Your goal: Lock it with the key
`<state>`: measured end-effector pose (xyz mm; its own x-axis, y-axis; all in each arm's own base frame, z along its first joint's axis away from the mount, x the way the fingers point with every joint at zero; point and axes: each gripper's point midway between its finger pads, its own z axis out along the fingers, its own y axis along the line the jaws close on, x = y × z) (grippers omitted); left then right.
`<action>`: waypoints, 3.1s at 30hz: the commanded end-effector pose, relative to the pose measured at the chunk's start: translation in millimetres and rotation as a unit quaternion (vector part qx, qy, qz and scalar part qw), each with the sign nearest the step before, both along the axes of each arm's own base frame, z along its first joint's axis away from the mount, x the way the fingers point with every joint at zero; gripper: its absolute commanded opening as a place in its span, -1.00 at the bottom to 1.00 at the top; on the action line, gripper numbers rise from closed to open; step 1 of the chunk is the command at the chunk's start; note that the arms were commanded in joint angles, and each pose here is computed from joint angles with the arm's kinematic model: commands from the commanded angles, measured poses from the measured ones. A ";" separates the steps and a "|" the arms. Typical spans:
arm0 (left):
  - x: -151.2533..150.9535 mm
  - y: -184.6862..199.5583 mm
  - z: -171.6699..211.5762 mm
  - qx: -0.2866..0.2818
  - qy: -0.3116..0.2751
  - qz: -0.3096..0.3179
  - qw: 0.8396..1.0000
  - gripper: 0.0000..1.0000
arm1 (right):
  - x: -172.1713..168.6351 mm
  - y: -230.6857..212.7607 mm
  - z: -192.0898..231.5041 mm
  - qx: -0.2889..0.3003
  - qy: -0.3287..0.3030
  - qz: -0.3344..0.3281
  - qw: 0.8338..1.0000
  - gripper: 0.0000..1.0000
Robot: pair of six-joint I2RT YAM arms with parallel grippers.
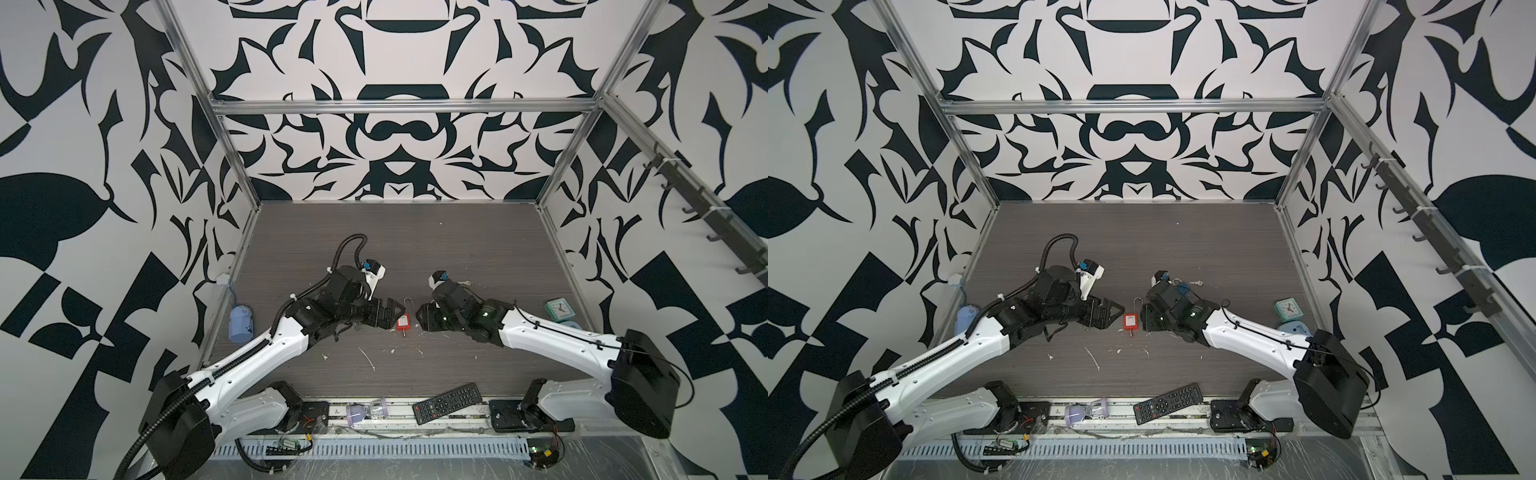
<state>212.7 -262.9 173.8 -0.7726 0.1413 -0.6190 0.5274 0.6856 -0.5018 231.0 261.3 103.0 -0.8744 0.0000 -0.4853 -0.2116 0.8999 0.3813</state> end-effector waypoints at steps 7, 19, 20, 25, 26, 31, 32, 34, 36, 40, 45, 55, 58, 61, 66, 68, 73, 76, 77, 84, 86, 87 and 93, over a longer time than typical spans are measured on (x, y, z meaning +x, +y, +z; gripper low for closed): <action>-9.3 6.8 12.4 -0.026 -0.008 0.006 1.000 0.98 | 9.3 15.8 15.8 -0.002 -0.025 -0.010 1.000 0.09; -12.9 12.1 10.3 -0.042 -0.007 0.019 0.999 0.98 | 4.6 16.7 5.0 -0.047 -0.015 -0.010 0.999 0.11; -13.3 12.7 9.1 -0.047 -0.007 0.021 0.999 0.99 | 2.7 17.0 4.6 -0.052 -0.015 -0.007 0.999 0.12; -14.5 14.5 5.5 -0.060 -0.005 0.025 0.998 0.99 | 1.0 17.5 -2.6 -0.070 -0.020 -0.011 0.997 0.16; -14.4 14.5 4.4 -0.061 -0.003 0.026 0.998 0.98 | 0.6 18.7 -4.1 -0.072 -0.021 -0.010 0.997 0.16; -14.3 15.1 4.8 -0.067 0.002 0.029 0.997 0.99 | 3.9 26.6 -8.8 -0.080 -0.023 -0.003 0.996 0.20; -14.2 16.1 4.1 -0.070 0.005 0.032 0.997 0.99 | 4.2 28.5 -8.6 -0.083 -0.025 0.001 0.996 0.23; -14.5 17.0 3.9 -0.079 0.009 0.035 0.996 0.98 | 7.3 29.2 -7.9 -0.087 -0.032 0.000 0.996 0.30; -12.8 19.1 2.4 -0.088 0.016 0.040 0.995 0.98 | 9.9 31.0 -6.2 -0.089 -0.036 0.000 0.995 0.33; -6.7 25.2 -0.5 -0.115 0.038 0.053 0.991 0.99 | 12.6 34.5 -8.1 -0.097 -0.031 -0.001 0.995 0.34; -2.2 31.4 -2.7 -0.125 0.050 0.061 0.989 0.98 | 13.9 39.2 -12.9 -0.101 -0.024 0.002 0.995 0.35; -0.5 30.4 -6.3 -0.137 0.062 0.058 0.987 0.99 | 14.4 46.1 -20.0 -0.099 -0.017 0.010 0.995 0.37; -0.5 30.9 -6.0 -0.139 0.063 0.059 0.987 0.98 | 14.8 45.2 -23.5 -0.099 -0.015 0.008 0.995 0.38; -1.2 32.6 -5.3 -0.143 0.059 0.062 0.986 0.99 | 15.7 46.0 -26.6 -0.097 -0.007 0.007 0.995 0.38; -0.2 34.5 -6.3 -0.152 0.060 0.066 0.984 0.99 | 20.0 47.0 -28.3 -0.098 -0.001 0.006 0.995 0.38; 0.1 34.9 -8.3 -0.150 0.065 0.066 0.984 0.99 | 22.6 48.2 -31.7 -0.099 0.001 0.004 0.995 0.38; 1.9 39.4 -12.8 -0.151 0.068 0.074 0.983 0.98 | 21.0 58.0 -41.5 -0.097 0.023 0.011 0.995 0.31; 3.2 41.8 -13.5 -0.152 0.070 0.077 0.983 0.98 | 24.1 60.1 -47.6 -0.113 0.030 0.008 0.993 0.23; 3.8 42.6 -13.8 -0.153 0.071 0.077 0.983 0.98 | 25.7 61.1 -49.5 -0.116 0.032 0.007 0.993 0.20; 6.1 46.4 -20.1 -0.157 0.079 0.081 0.981 0.98 | 23.7 57.4 -65.1 -0.154 0.055 0.005 0.987 0.04; 5.5 46.6 -19.6 -0.158 0.080 0.080 0.981 0.99 | 25.9 49.6 -66.4 -0.170 0.046 -0.006 0.984 0.03; 5.6 47.1 -19.7 -0.158 0.079 0.081 0.981 0.99 | 25.0 48.8 -67.3 -0.170 0.048 -0.007 0.984 0.03; 7.5 46.8 -23.4 -0.157 0.083 0.082 0.981 0.99 | 16.7 47.1 -76.2 -0.171 0.060 -0.003 0.983 0.00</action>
